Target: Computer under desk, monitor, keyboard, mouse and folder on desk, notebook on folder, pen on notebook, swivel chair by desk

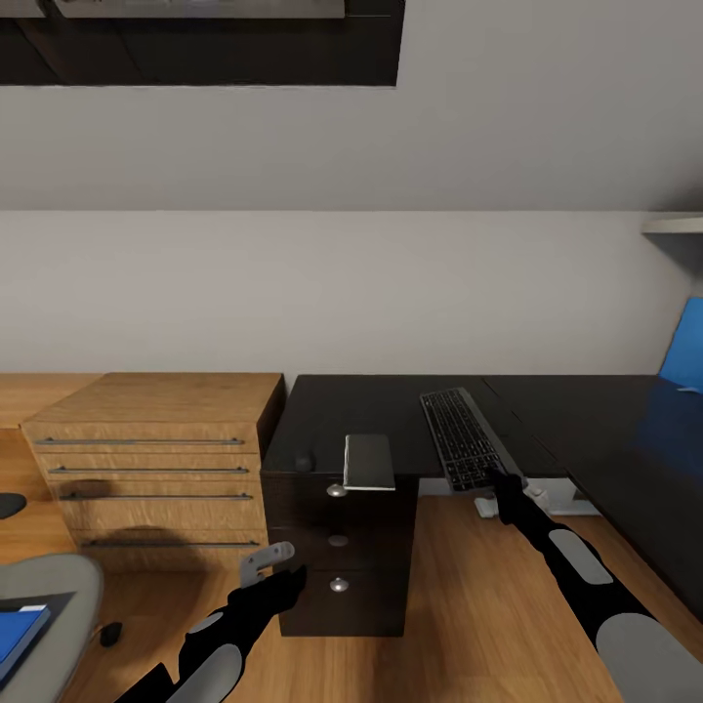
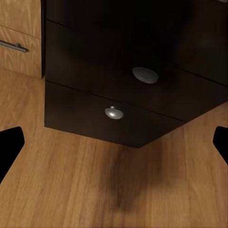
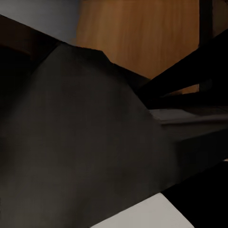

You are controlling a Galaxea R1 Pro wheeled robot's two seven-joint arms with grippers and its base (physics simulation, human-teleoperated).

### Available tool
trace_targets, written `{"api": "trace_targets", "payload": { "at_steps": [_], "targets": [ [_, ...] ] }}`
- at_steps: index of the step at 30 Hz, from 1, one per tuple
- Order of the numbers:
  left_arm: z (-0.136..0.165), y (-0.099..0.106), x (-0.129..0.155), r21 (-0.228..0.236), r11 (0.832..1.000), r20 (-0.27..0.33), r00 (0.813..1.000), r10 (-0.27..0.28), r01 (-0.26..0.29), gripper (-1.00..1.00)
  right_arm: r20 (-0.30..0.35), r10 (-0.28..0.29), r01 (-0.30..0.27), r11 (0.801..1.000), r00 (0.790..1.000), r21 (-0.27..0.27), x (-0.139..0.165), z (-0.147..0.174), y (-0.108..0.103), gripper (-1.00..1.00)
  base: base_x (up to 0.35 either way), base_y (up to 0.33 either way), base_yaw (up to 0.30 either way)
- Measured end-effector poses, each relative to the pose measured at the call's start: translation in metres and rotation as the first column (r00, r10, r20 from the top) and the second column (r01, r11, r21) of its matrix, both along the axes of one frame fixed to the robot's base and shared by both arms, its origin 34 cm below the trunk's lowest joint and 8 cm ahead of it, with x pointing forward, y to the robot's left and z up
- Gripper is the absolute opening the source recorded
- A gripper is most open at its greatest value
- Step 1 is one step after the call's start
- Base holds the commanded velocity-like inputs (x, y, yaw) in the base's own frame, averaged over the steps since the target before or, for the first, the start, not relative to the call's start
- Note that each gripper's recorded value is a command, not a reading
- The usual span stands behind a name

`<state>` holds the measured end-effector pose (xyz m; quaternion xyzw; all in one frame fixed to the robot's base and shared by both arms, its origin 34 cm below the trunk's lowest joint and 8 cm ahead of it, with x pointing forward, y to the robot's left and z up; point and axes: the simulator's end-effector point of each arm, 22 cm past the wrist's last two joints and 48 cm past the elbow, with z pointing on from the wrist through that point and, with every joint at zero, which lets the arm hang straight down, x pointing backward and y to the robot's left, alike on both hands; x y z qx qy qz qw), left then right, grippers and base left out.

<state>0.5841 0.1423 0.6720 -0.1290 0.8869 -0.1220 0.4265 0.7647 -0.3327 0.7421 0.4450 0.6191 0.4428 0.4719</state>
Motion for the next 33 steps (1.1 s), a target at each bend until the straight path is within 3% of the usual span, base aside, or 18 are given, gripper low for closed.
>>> {"api": "trace_targets", "payload": {
  "at_steps": [19, 22, 29, 33],
  "targets": [
    [0.034, 0.003, 0.004, 0.012, 1.000, -0.012, 1.000, 0.013, -0.013, 1.00, 0.125, 0.028, -0.024, 0.999, 0.992, -0.031, 0.007, 0.089, 0.009, -1.00, -0.006, 0.000, 0.000],
    [0.035, 0.005, 0.003, 0.011, 1.000, -0.026, 1.000, 0.017, -0.017, 1.00, 0.133, 0.037, -0.030, 0.998, 0.990, -0.058, -0.005, 0.104, 0.012, -1.00, -0.205, 0.000, 0.000],
    [0.047, 0.003, 0.004, 0.007, 1.000, -0.031, 0.999, 0.017, -0.017, 1.00, 0.146, 0.053, -0.043, 0.997, 0.988, -0.068, -0.011, 0.125, 0.018, -1.00, -0.319, 0.000, 0.000],
    [0.054, 0.004, 0.005, 0.008, 1.000, -0.031, 0.999, 0.017, -0.017, 1.00, 0.146, 0.102, -0.093, 0.993, 0.984, -0.066, -0.019, 0.133, 0.029, -1.00, -0.341, -0.004, 0.000]
  ]
}}
